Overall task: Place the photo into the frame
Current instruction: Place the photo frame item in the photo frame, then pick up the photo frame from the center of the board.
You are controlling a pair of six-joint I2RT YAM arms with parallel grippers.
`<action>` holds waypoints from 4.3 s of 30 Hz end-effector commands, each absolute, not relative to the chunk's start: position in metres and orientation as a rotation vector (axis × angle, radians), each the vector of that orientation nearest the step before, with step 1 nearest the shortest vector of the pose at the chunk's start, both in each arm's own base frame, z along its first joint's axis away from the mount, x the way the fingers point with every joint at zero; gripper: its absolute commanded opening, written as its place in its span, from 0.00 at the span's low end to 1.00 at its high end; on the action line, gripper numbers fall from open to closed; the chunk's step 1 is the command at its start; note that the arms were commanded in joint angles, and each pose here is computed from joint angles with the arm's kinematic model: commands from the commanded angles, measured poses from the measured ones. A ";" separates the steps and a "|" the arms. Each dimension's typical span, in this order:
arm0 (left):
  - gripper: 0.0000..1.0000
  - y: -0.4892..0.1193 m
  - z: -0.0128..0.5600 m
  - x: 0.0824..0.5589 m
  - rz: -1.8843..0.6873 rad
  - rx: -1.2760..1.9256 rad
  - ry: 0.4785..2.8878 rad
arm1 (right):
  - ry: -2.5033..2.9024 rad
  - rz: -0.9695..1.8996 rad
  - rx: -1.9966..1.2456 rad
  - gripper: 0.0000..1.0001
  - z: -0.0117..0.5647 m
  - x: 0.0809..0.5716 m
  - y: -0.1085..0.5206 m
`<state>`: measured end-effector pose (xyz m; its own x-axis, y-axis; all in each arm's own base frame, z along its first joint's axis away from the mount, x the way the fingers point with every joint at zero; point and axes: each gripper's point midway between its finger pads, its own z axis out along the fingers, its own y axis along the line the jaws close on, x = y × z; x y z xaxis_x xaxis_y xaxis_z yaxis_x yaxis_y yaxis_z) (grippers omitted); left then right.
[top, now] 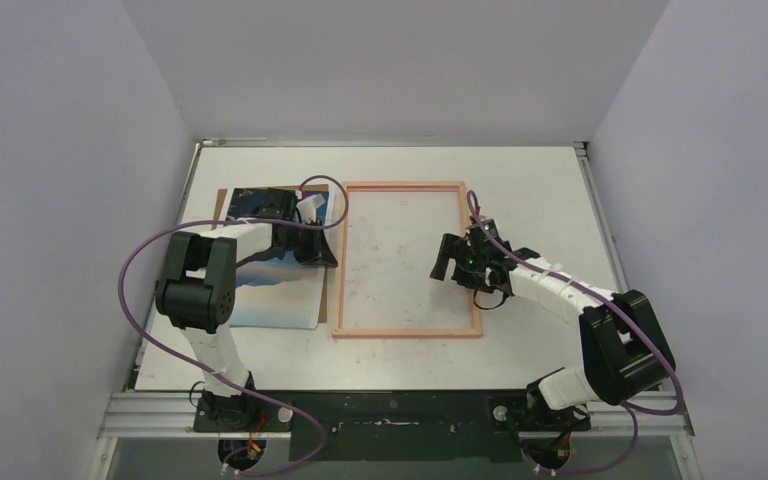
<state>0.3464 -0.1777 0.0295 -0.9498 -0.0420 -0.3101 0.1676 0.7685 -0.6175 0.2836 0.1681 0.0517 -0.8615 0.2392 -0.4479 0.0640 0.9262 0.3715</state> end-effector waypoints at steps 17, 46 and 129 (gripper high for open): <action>0.00 -0.170 0.016 0.350 -0.907 0.111 2.676 | 2.561 0.383 0.186 0.96 0.046 0.331 0.159; 0.00 -0.170 0.020 0.354 -0.917 0.111 2.665 | 2.610 -0.059 0.113 0.96 0.017 0.338 0.152; 0.21 -0.198 0.020 0.373 -0.890 0.159 2.677 | 2.462 0.161 0.255 0.98 0.077 0.382 0.114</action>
